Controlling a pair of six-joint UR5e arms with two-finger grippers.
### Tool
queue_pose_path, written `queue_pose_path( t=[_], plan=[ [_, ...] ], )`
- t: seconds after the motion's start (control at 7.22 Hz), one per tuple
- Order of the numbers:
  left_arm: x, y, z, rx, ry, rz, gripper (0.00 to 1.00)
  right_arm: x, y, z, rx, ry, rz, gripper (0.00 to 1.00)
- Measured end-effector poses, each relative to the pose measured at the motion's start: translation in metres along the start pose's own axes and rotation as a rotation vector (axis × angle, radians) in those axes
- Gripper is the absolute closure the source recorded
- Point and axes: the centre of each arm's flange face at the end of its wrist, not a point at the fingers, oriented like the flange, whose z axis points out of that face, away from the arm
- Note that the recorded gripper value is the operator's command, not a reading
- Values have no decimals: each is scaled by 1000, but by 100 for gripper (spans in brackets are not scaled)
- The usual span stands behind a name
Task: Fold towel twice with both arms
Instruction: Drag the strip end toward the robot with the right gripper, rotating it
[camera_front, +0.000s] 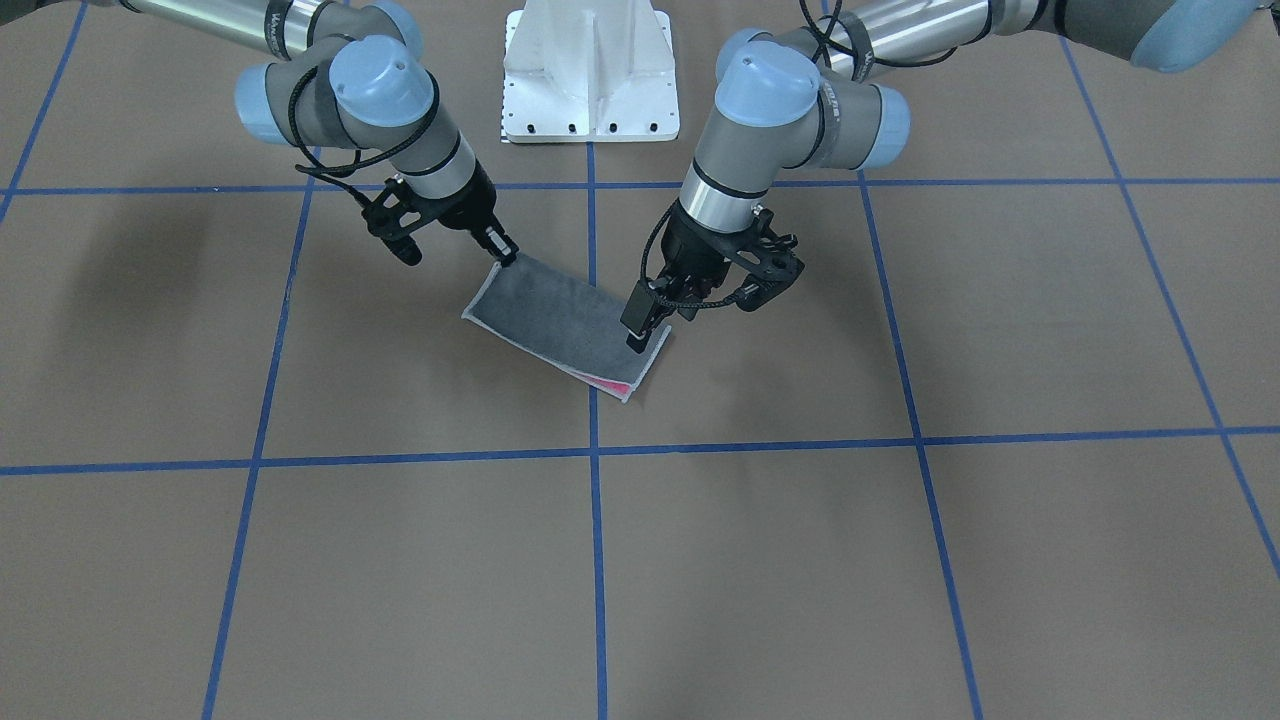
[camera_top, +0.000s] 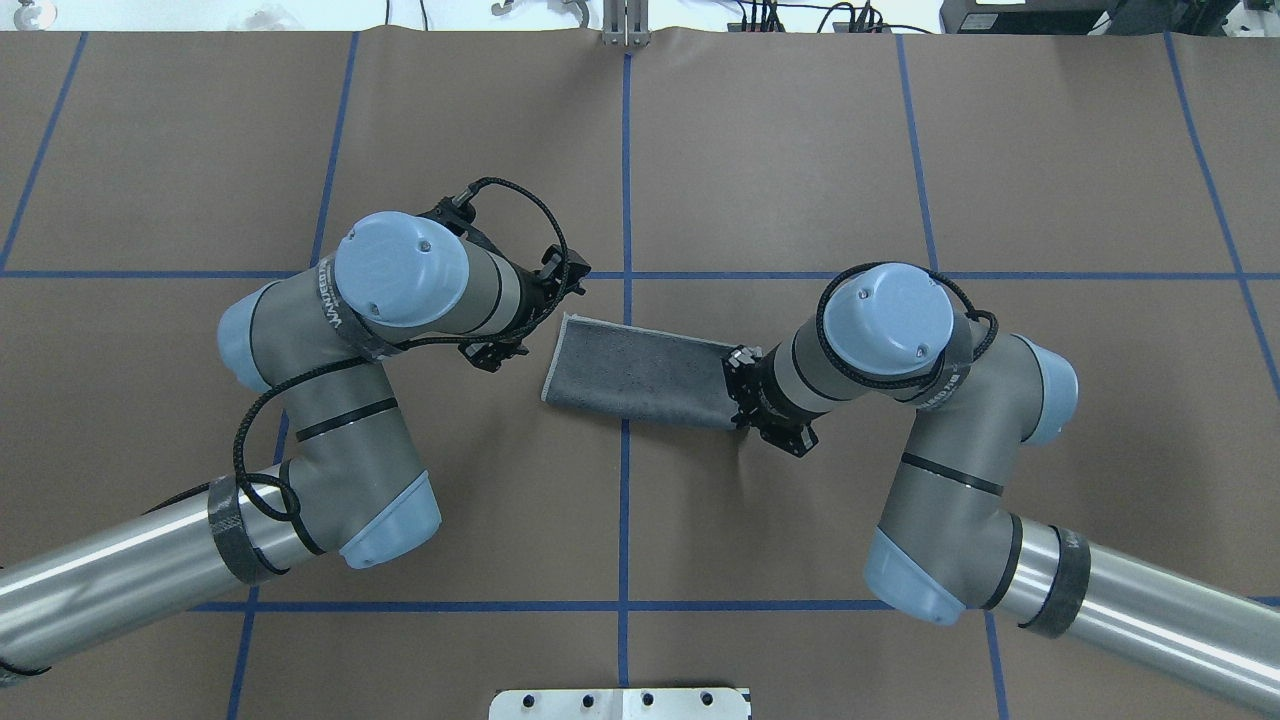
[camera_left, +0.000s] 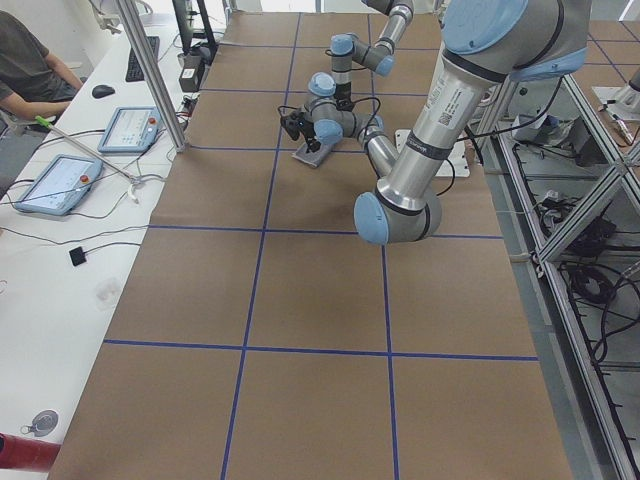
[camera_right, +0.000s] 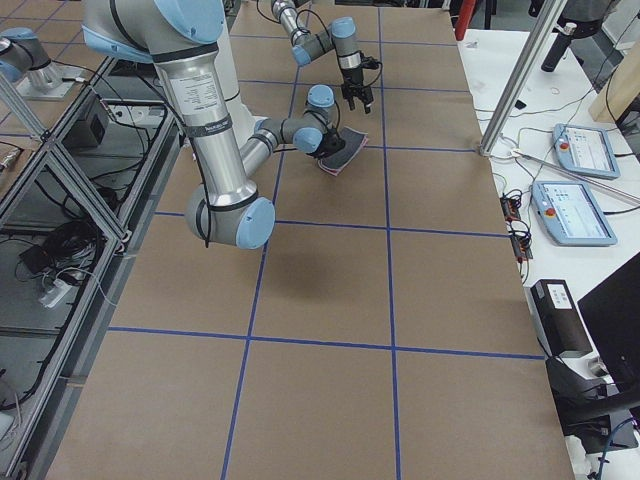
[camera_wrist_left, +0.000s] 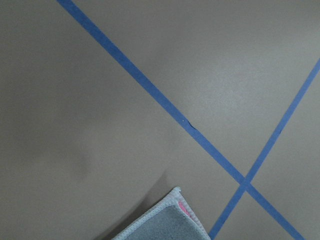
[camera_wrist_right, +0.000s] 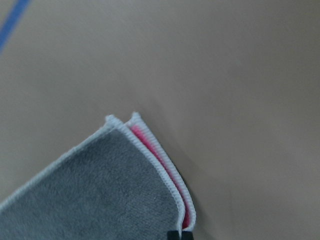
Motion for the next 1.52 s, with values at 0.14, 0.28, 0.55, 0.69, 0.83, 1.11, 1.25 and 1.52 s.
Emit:
queue_pose_path(
  t=[0.14,0.28,0.55,0.69,0.83,1.11,1.25,1.52],
  plan=[
    [0,1,-2,-7,2,1,0,10,19,5,-33,22,2,100],
    [1,1,-4,-8,3,0,0,16,32,7,-65,45,1,100],
    [1,1,-4,-9,4,0,0,20,52,8,-109,65,-10,93],
    [1,1,-4,-9,4,0,0,20,63,8,-125,69,-12,60],
    [0,1,-4,-10,3,1,0,22,72,10,-134,73,-7,1],
    [-4,3,-1,-11,-5,1,0,27,76,14,-136,83,-8,0],
    [-8,5,1,-14,-9,2,0,23,69,9,-134,74,-5,0],
    [-21,20,7,-30,-23,16,5,-4,37,-24,-121,16,23,0]
  ],
)
